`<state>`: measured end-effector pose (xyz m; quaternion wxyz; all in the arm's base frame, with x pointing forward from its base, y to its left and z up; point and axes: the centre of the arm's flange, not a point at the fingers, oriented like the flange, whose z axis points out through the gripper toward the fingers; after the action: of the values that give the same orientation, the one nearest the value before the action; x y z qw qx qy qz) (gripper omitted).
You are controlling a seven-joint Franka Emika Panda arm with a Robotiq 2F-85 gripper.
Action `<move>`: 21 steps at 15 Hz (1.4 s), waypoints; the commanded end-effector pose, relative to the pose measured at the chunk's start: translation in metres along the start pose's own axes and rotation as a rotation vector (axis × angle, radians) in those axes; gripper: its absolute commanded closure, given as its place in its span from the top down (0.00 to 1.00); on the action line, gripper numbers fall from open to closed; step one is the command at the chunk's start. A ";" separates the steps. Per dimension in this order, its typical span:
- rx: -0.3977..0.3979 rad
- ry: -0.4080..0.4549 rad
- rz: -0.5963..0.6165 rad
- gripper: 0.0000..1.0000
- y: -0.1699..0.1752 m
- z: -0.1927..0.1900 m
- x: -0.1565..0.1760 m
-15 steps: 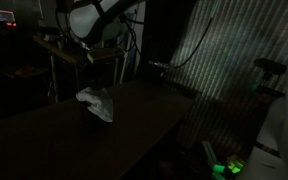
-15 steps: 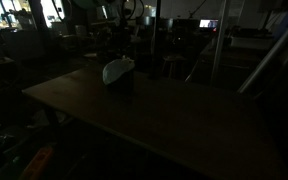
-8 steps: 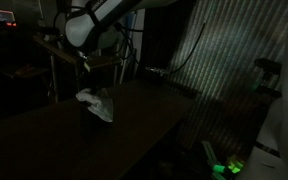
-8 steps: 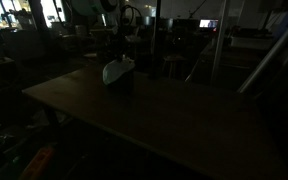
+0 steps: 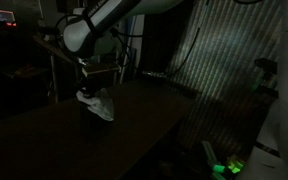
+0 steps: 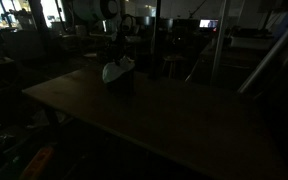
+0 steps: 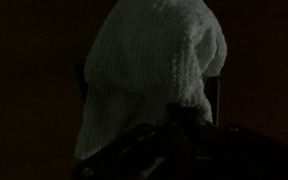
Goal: Pick up the white towel and put it in the black basket on the right
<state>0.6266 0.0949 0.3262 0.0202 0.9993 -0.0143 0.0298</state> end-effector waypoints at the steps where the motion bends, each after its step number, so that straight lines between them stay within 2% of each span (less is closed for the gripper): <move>1: 0.048 0.020 -0.005 0.10 0.002 0.012 0.005; 5: 0.098 0.029 -0.015 0.10 0.002 0.041 0.002; 11: 0.171 -0.023 -0.029 0.11 -0.001 0.077 -0.007; 16: 0.206 -0.044 -0.048 0.11 -0.004 0.085 -0.009; 21: 0.187 -0.030 -0.066 0.11 -0.006 0.067 -0.008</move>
<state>0.6233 0.0946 0.2514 -0.0694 0.9975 0.0104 0.0105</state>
